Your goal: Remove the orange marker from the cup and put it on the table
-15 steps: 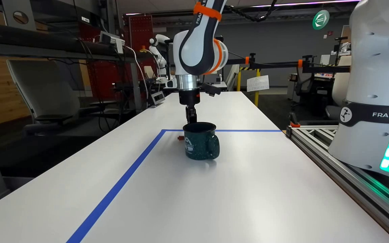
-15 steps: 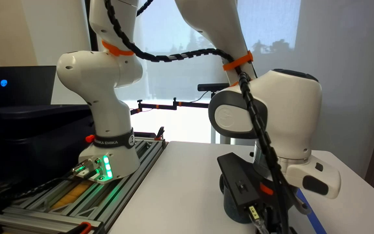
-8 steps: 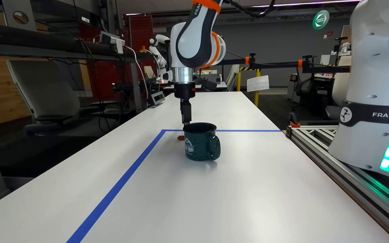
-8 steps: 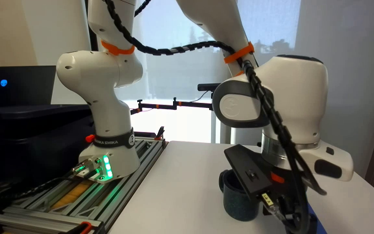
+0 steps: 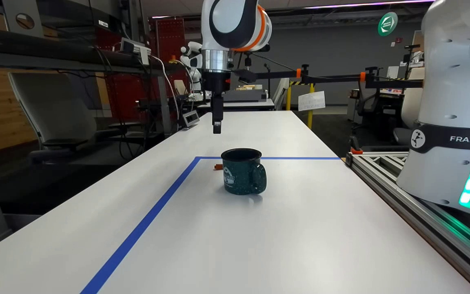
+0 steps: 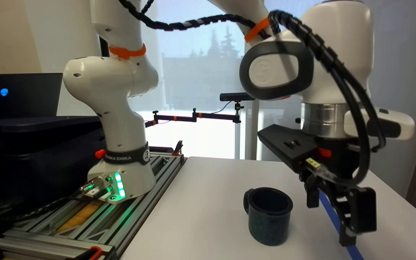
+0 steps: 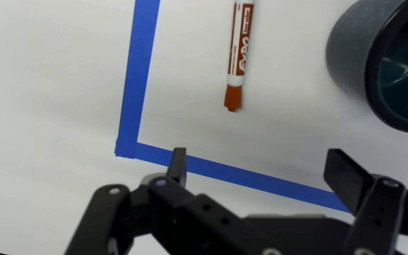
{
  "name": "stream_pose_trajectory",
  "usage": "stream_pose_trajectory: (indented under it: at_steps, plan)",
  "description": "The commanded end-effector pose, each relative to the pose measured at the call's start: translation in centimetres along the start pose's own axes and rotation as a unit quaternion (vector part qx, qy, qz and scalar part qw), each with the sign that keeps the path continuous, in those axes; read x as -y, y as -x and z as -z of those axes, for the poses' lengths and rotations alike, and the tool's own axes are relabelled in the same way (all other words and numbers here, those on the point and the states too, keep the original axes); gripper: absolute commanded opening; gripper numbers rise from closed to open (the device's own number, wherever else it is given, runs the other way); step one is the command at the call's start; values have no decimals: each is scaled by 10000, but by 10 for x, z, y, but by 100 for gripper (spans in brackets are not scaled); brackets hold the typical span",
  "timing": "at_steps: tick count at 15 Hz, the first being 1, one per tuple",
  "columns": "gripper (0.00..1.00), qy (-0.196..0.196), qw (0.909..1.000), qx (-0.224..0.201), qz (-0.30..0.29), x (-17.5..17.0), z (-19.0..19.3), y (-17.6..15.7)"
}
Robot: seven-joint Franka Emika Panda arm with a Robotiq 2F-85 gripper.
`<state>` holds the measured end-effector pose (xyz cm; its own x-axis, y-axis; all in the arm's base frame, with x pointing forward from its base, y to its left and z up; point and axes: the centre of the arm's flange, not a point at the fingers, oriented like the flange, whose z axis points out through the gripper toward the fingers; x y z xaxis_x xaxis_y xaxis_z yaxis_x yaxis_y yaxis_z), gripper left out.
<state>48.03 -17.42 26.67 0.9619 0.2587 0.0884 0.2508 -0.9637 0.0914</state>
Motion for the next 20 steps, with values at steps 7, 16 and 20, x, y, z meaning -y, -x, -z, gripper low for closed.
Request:
stream_pose_trajectory:
  at_steps: [7, 16, 20]
  plan:
    - [100, 435, 9909, 795, -996, 52, 79, 40]
    - [100, -1017, 9868, 700, -1044, 99, 60, 61]
    - [100, -946, 9867, 867, -993, 95, 52, 55]
